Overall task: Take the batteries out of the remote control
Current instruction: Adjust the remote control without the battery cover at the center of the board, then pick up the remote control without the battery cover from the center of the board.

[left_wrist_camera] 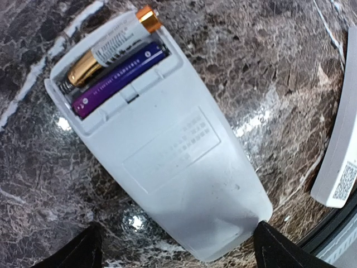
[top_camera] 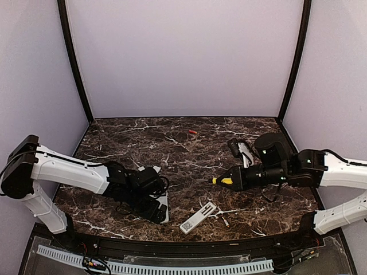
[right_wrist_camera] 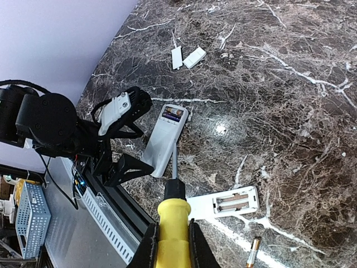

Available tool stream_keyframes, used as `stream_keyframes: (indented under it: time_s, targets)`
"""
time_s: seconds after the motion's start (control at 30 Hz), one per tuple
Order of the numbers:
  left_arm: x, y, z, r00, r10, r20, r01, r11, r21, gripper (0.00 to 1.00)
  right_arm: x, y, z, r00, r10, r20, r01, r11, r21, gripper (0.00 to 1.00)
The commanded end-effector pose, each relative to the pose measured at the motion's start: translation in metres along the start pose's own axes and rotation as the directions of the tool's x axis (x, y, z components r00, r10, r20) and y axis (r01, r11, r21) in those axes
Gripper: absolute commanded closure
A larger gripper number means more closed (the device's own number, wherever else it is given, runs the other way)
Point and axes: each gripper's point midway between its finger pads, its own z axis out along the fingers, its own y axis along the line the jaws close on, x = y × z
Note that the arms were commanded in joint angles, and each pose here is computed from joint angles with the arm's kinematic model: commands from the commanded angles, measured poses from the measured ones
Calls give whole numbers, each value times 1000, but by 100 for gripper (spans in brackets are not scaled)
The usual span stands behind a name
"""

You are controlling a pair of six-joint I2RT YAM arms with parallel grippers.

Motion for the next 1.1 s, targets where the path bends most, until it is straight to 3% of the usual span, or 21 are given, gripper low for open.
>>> stream_keyframes:
  time_s: [0.0, 0.1, 0.3, 0.47, 0.6, 0.7, 0.77, 0.9, 1.07]
  targets:
    - [0, 6, -1, 988, -151, 17, 152, 983, -103, 6, -6, -4, -4, 999, 15, 43, -15, 1000, 6, 100]
    - [-12, -10, -1, 971, -232, 53, 234, 972, -33, 5, -6, -5, -5, 999, 22, 47, -22, 1000, 7, 100]
    - [-10, -15, 10, 956, -290, 31, 291, 956, -31, 2, -4, -9, -8, 998, 23, 54, -24, 1000, 20, 100]
    - [1, -10, 24, 972, -235, -23, 229, 961, -157, 2, -3, -12, -10, 998, 22, 58, -24, 999, 30, 100]
    - [12, -3, 21, 979, -198, -48, 180, 952, -248, 19, -5, -16, -14, 997, 23, 80, -26, 999, 46, 100]
    - [17, -5, 22, 973, -226, -52, 209, 954, -216, 43, -5, -17, -16, 996, 25, 85, -30, 998, 52, 100]
    - [16, -9, 20, 969, -244, -41, 232, 954, -188, 54, -6, -18, -17, 995, 27, 91, -32, 998, 59, 100]
    - [6, -9, 2, 974, -227, -1, 223, 957, -185, 58, -8, -21, -21, 994, 31, 104, -39, 996, 74, 100]
    - [-14, 13, -38, 999, -30, 37, 40, 940, -338, 59, -10, -23, -22, 993, 35, 111, -44, 996, 83, 100]
